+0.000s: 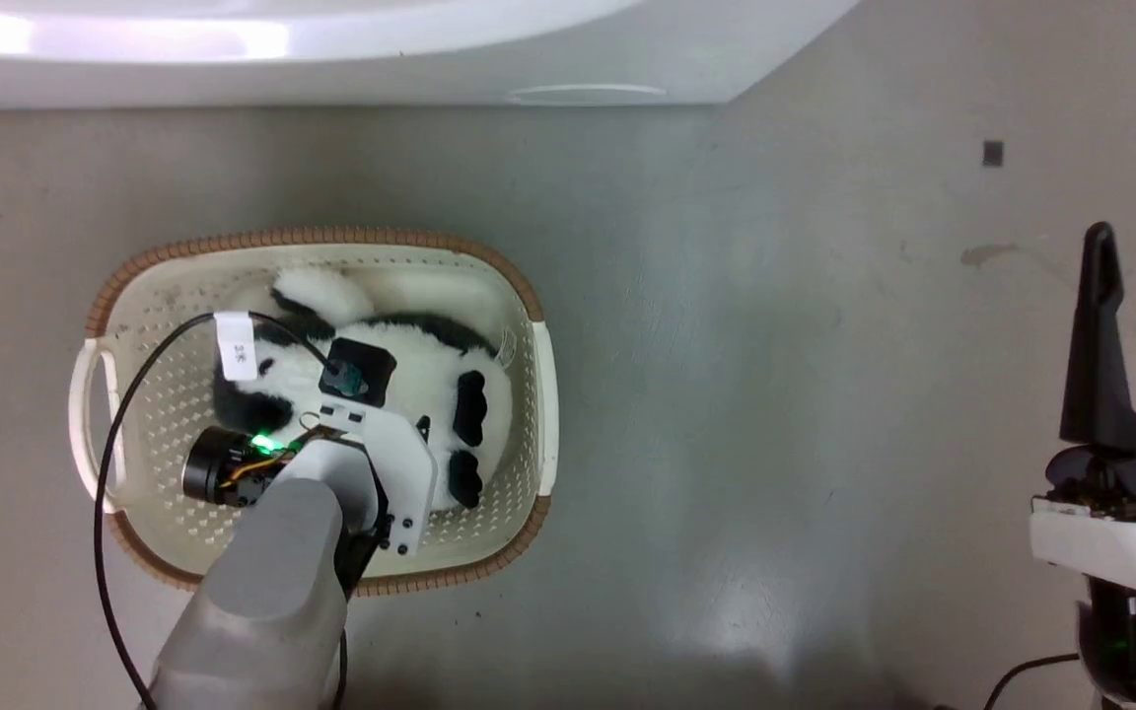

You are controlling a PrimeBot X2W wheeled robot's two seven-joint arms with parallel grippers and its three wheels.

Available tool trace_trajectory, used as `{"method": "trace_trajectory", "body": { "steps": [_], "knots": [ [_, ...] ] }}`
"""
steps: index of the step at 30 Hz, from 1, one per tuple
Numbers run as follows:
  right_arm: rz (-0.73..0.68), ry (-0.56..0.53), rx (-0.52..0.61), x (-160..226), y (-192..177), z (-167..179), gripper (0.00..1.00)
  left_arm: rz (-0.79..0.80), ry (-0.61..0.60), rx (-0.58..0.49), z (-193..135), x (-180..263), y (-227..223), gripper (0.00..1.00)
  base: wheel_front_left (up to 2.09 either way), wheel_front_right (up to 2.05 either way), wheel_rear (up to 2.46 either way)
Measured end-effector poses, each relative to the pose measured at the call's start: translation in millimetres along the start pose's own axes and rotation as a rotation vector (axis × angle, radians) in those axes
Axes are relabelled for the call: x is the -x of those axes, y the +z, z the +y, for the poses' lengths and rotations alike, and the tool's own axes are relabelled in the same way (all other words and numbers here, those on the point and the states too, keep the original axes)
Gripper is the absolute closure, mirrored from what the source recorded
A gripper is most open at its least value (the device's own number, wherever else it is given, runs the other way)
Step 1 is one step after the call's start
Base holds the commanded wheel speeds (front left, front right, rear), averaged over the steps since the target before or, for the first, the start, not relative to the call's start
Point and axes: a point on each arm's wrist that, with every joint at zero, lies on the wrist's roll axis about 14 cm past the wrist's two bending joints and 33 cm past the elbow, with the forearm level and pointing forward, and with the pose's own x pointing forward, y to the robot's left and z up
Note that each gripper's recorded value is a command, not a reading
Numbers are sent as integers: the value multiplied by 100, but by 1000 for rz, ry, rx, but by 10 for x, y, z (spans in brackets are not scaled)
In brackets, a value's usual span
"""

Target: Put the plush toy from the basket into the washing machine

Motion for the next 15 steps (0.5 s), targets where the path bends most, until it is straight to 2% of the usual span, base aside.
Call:
{"method": "trace_trajectory", "body": {
  "steps": [15],
  "knots": [
    [40, -21, -23, -123, -427, -94, 0, 161, -23, -4, 14, -396, -382, 0, 0, 0, 0]
  ]
}}
